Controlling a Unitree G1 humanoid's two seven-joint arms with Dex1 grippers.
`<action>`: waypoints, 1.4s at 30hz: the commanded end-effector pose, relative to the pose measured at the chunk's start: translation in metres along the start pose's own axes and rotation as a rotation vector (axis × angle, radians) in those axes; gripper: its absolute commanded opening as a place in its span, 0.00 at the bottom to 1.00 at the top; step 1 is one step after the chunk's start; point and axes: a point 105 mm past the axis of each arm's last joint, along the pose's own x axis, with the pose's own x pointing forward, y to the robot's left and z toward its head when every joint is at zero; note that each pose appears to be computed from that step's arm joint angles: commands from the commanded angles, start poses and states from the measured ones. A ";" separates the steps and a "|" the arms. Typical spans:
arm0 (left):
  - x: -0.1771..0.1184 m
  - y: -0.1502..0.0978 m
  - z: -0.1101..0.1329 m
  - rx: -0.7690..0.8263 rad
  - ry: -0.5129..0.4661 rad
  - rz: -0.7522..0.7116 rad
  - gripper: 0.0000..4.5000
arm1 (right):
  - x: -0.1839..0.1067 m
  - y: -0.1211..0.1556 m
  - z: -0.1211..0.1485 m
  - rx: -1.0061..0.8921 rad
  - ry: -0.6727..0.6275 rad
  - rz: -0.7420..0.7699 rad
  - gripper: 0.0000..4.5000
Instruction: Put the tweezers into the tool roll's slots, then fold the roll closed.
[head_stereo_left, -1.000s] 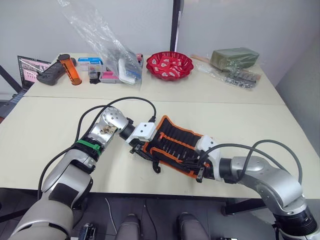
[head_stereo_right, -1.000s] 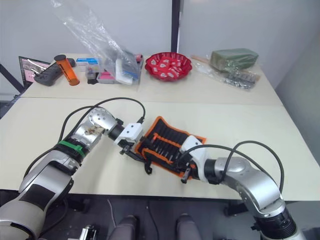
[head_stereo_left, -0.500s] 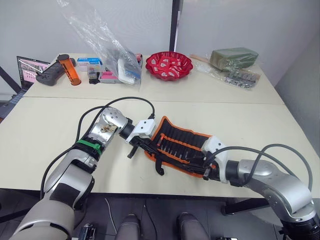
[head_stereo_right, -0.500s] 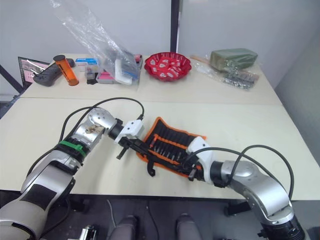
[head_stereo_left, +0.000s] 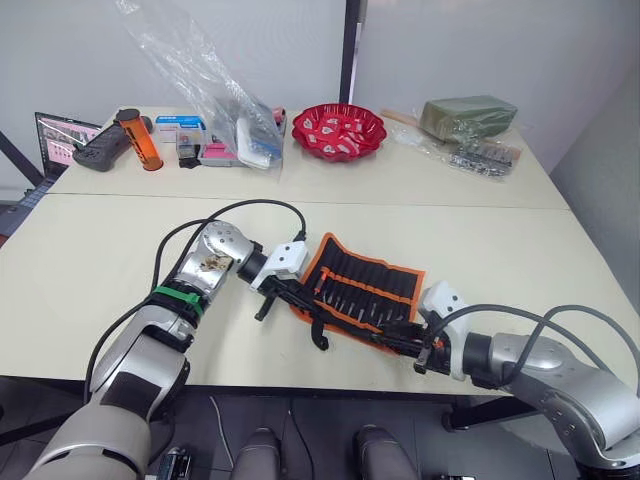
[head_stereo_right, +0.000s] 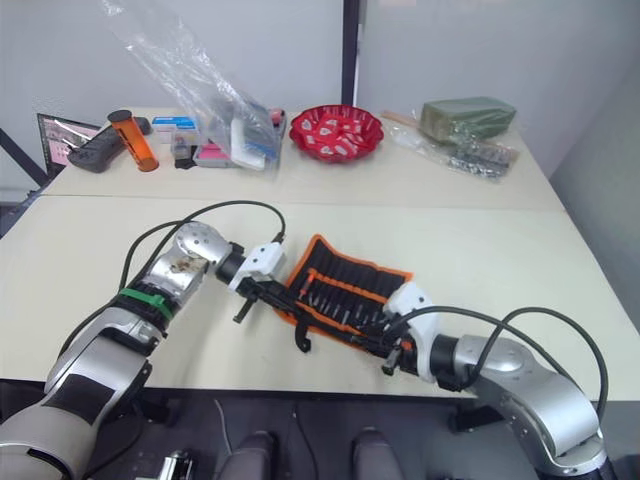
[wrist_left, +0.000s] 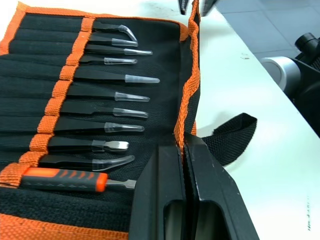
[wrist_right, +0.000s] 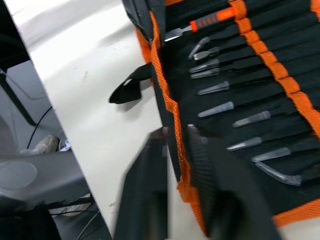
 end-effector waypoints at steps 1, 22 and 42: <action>-0.004 0.011 0.011 0.066 -0.018 0.055 0.00 | -0.004 -0.011 0.008 -0.038 -0.038 -0.053 0.01; 0.017 0.038 -0.012 0.017 0.113 0.235 0.00 | 0.013 -0.059 -0.013 -0.158 0.043 -0.217 0.01; -0.028 0.045 0.047 -0.090 -0.271 0.350 0.99 | -0.015 -0.027 0.048 0.026 -0.297 -0.138 0.73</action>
